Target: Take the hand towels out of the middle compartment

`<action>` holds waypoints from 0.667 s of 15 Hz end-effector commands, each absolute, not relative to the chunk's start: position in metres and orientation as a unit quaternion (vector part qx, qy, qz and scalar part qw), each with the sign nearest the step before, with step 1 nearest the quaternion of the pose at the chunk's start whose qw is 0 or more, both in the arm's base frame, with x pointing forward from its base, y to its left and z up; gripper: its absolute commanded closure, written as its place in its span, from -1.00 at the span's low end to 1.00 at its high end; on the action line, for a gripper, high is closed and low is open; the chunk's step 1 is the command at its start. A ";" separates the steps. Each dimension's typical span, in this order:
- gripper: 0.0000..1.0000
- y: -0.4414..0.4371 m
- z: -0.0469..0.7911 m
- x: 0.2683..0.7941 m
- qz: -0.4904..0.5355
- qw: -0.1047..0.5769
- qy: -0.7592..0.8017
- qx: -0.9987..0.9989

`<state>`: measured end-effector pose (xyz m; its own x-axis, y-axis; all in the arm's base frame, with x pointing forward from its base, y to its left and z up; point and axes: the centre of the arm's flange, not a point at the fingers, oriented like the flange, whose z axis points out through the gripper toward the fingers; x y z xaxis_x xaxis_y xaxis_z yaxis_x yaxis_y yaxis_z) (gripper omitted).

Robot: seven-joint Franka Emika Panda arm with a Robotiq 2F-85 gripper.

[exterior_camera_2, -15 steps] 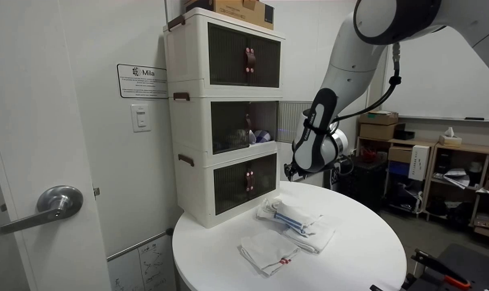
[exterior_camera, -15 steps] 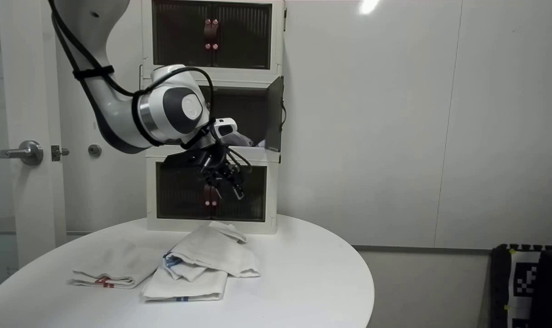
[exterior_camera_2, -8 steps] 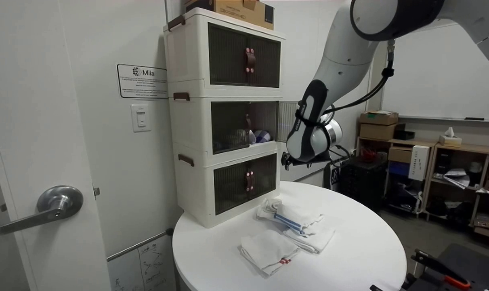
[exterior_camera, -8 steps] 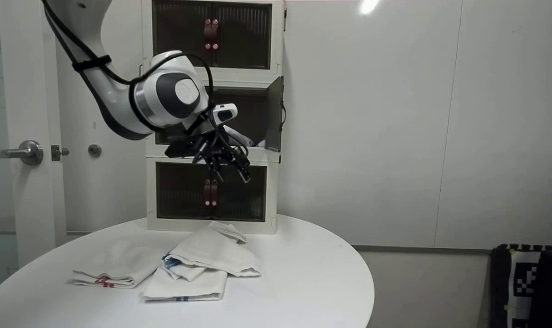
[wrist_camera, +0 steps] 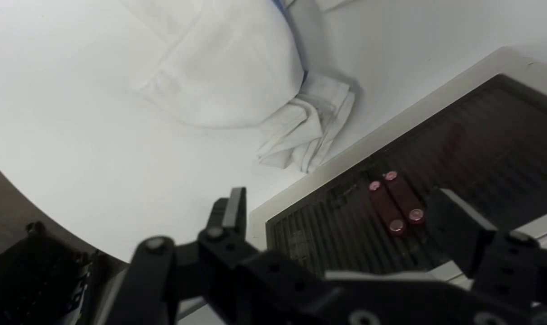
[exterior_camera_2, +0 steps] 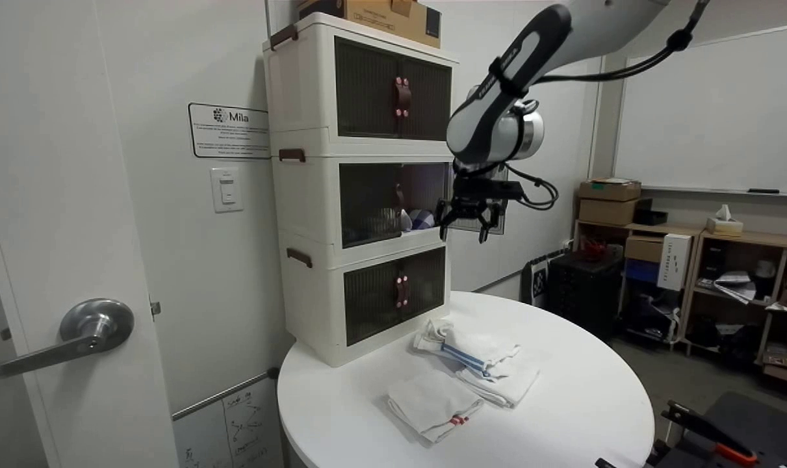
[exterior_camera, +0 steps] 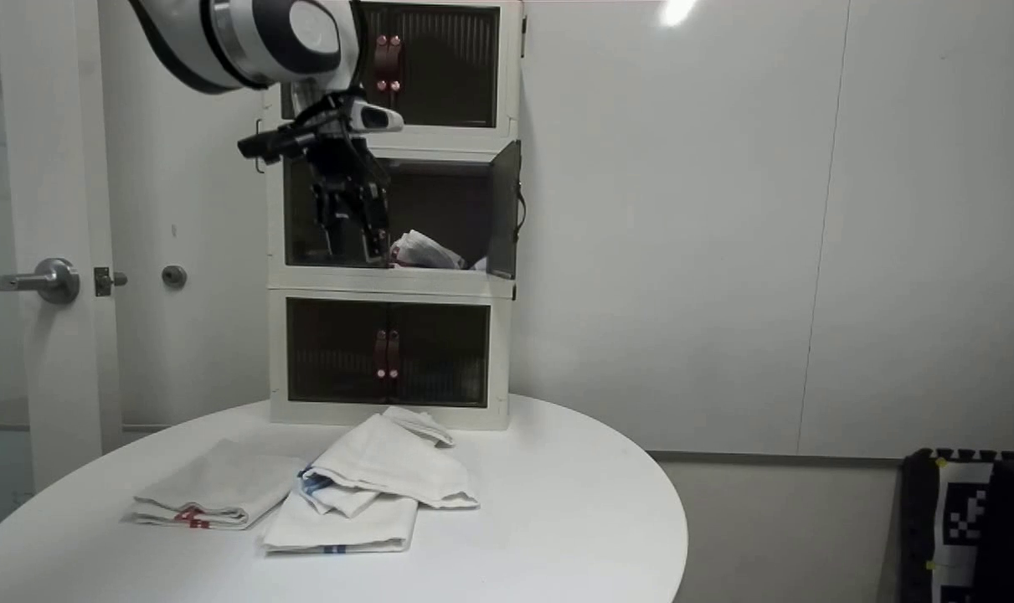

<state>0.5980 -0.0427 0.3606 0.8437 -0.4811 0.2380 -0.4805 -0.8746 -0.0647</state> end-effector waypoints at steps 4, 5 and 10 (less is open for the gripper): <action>-1.00 -0.049 0.422 0.563 -0.095 0.046 0.208 -0.972; -1.00 -0.051 0.426 0.559 -0.105 0.048 0.191 -0.975; -1.00 -0.063 0.454 0.545 -0.164 0.093 0.078 -0.979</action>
<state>0.5626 -0.0542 0.4389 0.9263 -0.2780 0.2543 -0.2496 -0.9584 -0.1385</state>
